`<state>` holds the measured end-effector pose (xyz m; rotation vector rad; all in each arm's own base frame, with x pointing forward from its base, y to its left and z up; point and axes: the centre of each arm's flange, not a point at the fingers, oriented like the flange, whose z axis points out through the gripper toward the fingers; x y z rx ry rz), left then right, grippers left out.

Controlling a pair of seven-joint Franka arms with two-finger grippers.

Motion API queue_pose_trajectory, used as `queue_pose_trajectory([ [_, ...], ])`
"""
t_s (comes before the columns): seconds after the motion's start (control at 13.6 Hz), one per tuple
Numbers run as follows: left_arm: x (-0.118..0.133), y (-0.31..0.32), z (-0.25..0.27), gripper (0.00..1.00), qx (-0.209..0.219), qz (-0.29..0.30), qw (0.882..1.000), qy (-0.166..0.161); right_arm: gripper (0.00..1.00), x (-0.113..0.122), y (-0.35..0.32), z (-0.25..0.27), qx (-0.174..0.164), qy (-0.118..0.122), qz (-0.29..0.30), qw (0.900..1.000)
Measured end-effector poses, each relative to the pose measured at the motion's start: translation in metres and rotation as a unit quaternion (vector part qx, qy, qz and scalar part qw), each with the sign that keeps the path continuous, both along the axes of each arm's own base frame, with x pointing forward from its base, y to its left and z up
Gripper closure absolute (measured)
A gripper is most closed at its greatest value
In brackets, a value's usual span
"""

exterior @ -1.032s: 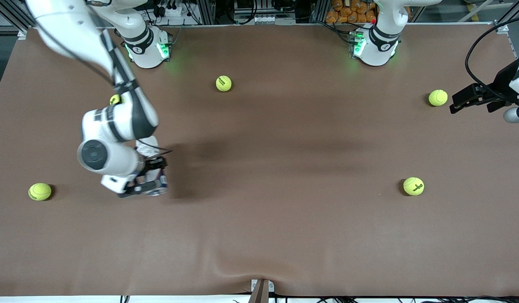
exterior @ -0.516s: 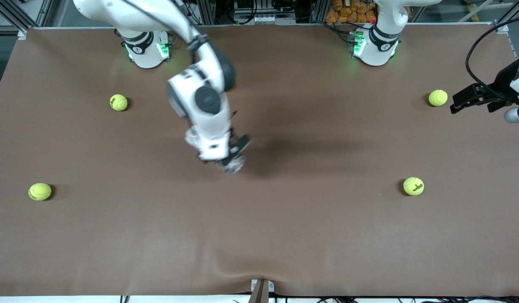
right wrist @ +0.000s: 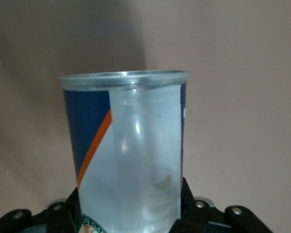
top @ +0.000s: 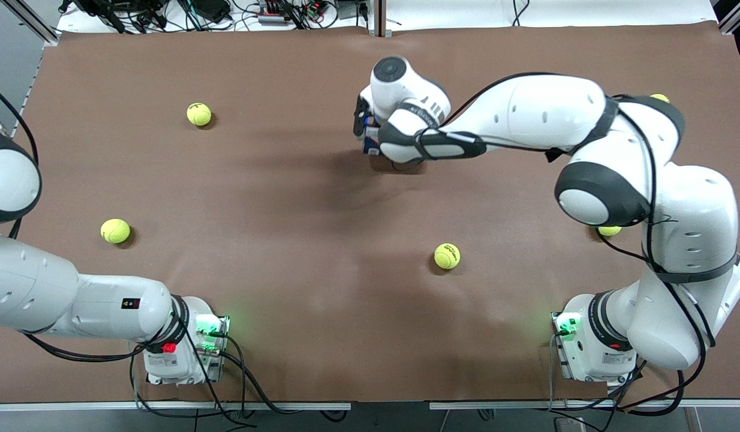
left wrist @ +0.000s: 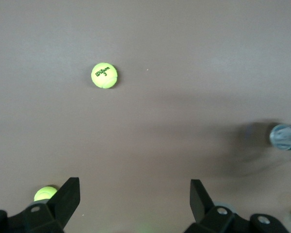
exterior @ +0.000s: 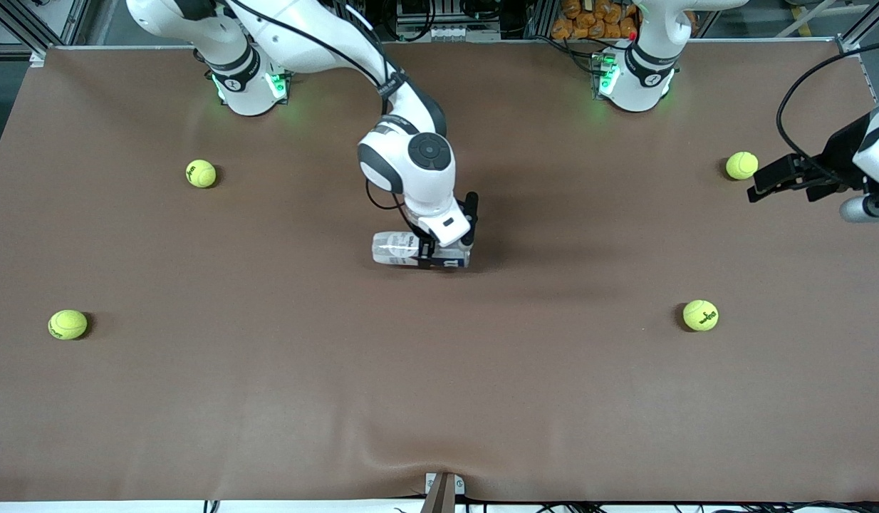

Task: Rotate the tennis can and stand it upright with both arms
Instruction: 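Lower the can lying down while the left gripper moves toward it, then open and withdraw the right gripper while the left gripper approaches the can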

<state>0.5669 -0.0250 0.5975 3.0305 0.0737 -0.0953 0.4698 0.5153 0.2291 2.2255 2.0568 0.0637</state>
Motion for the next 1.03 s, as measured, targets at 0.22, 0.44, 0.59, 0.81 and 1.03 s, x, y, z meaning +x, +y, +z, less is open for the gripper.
queue_pose_trajectory([
  [0.22, 0.013, -0.008, -0.026, 0.0, -0.046, 0.006, 0.999, 0.021, 0.17, -0.018, 0.014, -0.019, -0.002, 0.003, 0.018, 1.0],
  [0.44, 0.026, -0.02, -0.054, 0.0, -0.097, 0.012, 0.994, 0.047, 0.01, -0.014, 0.011, -0.032, 0.0, 0.0, 0.016, 1.0],
  [0.59, 0.033, -0.025, -0.07, 0.0, -0.128, 0.019, 0.99, 0.061, 0.0, -0.005, 0.006, -0.033, 0.001, -0.005, 0.01, 1.0],
  [0.81, 0.045, -0.022, -0.095, 0.0, -0.189, 0.045, 0.978, 0.081, 0.0, 0.01, 0.007, -0.015, 0.013, -0.017, 0.003, 1.0],
  [1.03, 0.056, -0.017, -0.125, 0.0, -0.245, 0.06, 0.962, 0.102, 0.0, 0.013, 0.008, 0.026, 0.004, -0.016, -0.003, 1.0],
])
